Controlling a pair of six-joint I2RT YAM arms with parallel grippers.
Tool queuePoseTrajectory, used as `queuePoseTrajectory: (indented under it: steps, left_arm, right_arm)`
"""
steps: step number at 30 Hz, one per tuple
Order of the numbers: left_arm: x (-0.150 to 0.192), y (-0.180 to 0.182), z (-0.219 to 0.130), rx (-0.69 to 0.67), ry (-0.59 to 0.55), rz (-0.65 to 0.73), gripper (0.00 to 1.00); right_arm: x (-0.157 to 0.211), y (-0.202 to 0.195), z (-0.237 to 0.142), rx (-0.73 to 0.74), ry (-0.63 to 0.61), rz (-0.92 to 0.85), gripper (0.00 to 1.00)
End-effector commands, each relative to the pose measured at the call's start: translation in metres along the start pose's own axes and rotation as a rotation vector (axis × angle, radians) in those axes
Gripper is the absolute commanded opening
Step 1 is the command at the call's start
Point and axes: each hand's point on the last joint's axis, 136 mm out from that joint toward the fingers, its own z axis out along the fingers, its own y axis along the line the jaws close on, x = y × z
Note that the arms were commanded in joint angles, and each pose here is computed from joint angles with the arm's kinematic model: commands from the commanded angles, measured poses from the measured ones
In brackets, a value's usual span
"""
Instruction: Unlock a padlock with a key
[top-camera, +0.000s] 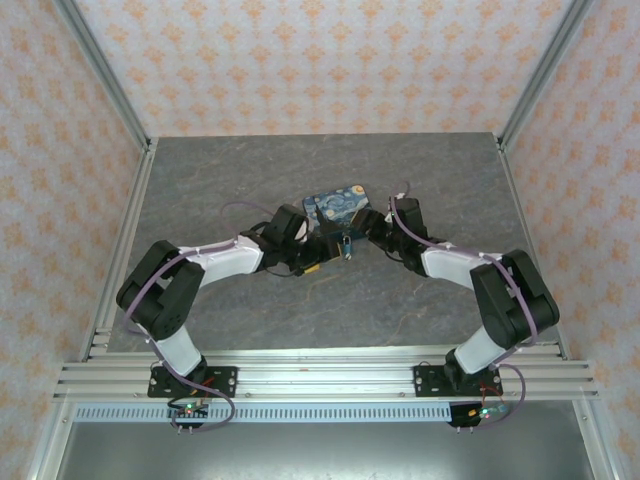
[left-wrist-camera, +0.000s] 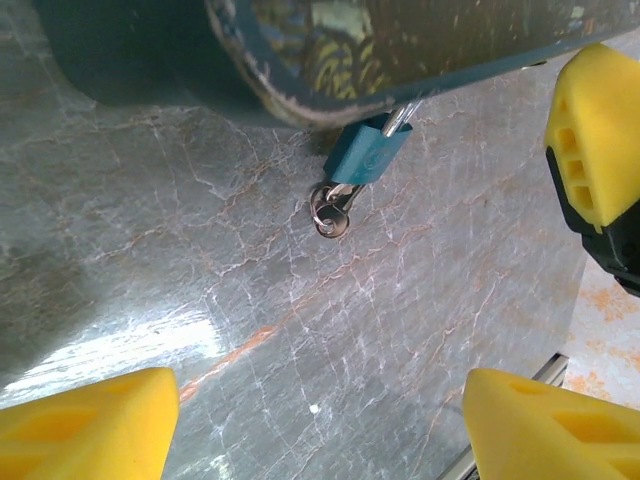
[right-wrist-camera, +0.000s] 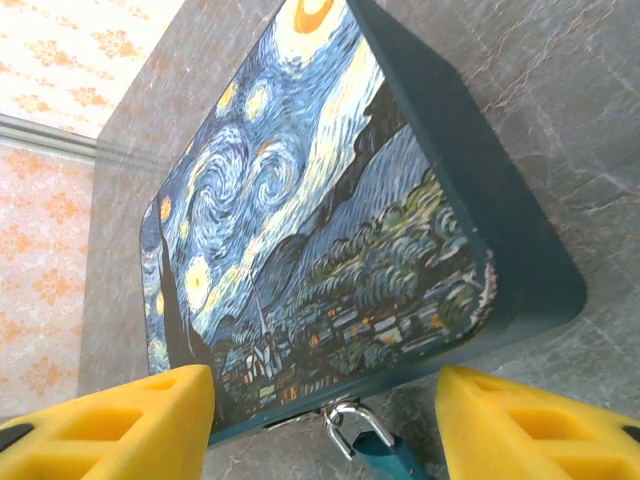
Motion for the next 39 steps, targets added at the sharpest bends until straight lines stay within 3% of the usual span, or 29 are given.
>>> queuePoseTrajectory:
  steps: [1,10,18,39]
  left_arm:
    - [-0.020,-0.019,-0.024,0.001,-0.086,0.059,0.76]
    - [-0.062,-0.024,-0.068,-0.061,-0.253,0.111,0.77]
    - [-0.092,-0.022,-0.102,-0.127,-0.399,0.141,0.78]
    - [-0.105,-0.003,-0.085,-0.165,-0.391,0.110,0.78]
  right_arm:
    - [0.004,0.012,-0.010,-0.063,0.008,-0.031,0.60]
    - [0.040,-0.016,-0.017,-0.068,0.073,-0.038,0.56]
    - [0.051,-0.030,-0.013,-0.044,0.101,-0.055,0.53]
    - [0.059,-0.024,0.022,-0.068,0.162,-0.126,0.39]
